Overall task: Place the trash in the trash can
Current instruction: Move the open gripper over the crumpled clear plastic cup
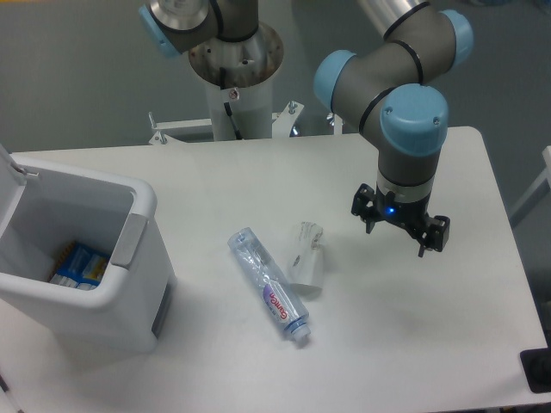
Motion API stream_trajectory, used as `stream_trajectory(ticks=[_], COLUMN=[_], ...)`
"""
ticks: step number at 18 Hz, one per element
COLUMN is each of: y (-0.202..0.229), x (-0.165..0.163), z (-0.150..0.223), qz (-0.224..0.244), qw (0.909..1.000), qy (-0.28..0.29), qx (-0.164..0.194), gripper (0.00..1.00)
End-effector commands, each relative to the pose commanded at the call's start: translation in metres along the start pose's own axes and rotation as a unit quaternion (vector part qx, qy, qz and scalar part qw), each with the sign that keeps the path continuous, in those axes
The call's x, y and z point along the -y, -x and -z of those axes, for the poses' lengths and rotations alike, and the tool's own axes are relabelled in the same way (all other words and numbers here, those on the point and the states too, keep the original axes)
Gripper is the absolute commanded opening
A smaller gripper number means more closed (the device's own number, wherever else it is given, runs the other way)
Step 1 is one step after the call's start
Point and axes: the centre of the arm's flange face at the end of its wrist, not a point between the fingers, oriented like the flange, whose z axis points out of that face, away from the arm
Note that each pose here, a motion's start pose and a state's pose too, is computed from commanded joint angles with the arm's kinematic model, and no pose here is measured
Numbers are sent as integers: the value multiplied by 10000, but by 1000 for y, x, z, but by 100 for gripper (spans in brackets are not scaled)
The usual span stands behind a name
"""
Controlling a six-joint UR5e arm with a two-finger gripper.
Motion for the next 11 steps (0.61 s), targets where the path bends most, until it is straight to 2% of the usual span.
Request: stream_trajectory(ticks=[4, 8, 11], y=[0, -10, -21], x=[1, 17, 7], z=[0, -2, -10], qz=[-15, -150, -115], qw=[10000, 9999, 9999], qy=[-11, -63, -74], qx=[4, 15, -41], gripper=[100, 100, 100])
